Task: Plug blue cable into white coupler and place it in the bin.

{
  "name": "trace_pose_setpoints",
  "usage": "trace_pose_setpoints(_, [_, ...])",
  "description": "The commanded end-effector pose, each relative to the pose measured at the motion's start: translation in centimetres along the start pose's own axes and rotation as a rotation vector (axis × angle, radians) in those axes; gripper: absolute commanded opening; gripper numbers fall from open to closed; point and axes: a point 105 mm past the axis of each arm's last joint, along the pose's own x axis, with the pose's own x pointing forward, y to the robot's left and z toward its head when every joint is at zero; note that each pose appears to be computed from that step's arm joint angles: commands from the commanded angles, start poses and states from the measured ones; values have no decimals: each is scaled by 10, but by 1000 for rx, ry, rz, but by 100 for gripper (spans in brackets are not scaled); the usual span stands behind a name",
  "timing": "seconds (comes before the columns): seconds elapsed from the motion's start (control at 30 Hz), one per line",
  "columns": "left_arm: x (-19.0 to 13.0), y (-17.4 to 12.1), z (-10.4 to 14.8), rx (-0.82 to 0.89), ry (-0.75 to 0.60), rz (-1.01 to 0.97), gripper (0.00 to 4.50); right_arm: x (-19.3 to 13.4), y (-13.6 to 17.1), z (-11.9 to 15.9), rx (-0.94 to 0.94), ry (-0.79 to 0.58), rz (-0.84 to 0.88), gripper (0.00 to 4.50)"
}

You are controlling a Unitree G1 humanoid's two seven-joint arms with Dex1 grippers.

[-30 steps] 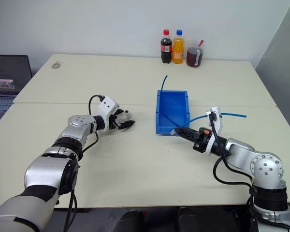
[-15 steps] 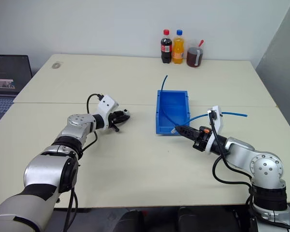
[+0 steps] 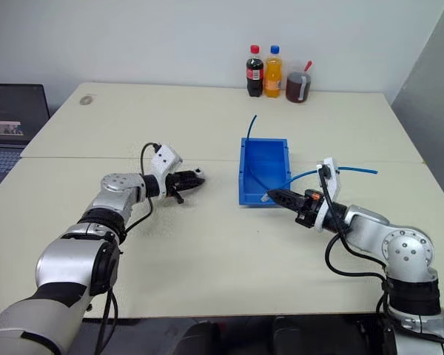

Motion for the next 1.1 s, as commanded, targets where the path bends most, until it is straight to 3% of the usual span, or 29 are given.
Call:
trace_pose_setpoints(0.03, [-4,-39,13,106,-63,-290,77,2,12,13,-145,43,69,18])
trace_pose_setpoints(0.2, [-10,-93,-2,197,-30,-507,77,12,16,10,-377,143,129,18])
trace_pose_setpoints(0.37, [6,-120,-12,212,-22,-518,77,21,25,-15,-548,235,229,18])
trace_pose_setpoints(0.73, [25,-129,-12,241,7,-519,77,45,37,-31,-756,242,305,18])
trace_pose_setpoints(1.1, [28,-130,-6,250,11,-533,77,56,24,-49,-851,287,301,18])
